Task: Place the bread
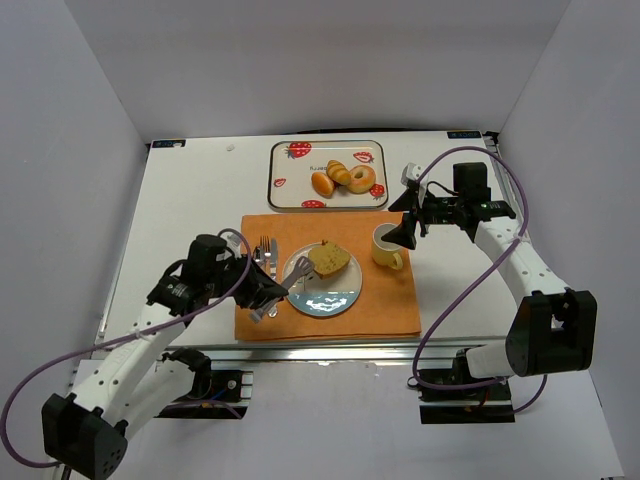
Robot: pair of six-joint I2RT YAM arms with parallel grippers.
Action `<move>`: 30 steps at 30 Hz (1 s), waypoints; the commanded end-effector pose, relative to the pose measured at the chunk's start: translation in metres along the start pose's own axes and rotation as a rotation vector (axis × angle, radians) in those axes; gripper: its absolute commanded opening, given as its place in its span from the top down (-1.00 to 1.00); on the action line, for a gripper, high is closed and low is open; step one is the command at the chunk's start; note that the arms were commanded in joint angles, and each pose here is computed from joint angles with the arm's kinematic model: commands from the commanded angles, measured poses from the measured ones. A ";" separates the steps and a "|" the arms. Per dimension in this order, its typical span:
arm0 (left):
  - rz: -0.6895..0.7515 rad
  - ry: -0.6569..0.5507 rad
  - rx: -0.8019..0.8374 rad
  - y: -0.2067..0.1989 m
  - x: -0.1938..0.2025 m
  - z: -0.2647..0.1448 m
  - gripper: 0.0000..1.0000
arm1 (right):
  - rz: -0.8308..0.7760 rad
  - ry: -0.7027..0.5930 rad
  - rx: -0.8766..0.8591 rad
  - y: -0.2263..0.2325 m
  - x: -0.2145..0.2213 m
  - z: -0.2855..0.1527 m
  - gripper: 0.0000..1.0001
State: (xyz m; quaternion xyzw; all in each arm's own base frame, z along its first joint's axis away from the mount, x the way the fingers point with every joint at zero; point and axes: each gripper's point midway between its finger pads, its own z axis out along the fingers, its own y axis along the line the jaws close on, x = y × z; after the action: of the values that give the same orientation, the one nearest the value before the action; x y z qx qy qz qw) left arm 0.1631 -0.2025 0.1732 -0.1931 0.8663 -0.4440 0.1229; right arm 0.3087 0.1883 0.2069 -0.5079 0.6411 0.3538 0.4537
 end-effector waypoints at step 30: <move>0.136 -0.169 -0.034 -0.054 -0.048 -0.004 -0.04 | -0.033 -0.033 -0.014 0.001 -0.011 -0.002 -0.79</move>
State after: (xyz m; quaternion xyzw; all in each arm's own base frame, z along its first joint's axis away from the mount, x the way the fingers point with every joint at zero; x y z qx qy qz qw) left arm 0.1915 -0.2011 0.1983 -0.1851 0.8826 -0.3931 0.1794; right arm 0.3080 0.1888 0.2076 -0.5081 0.6393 0.3565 0.4539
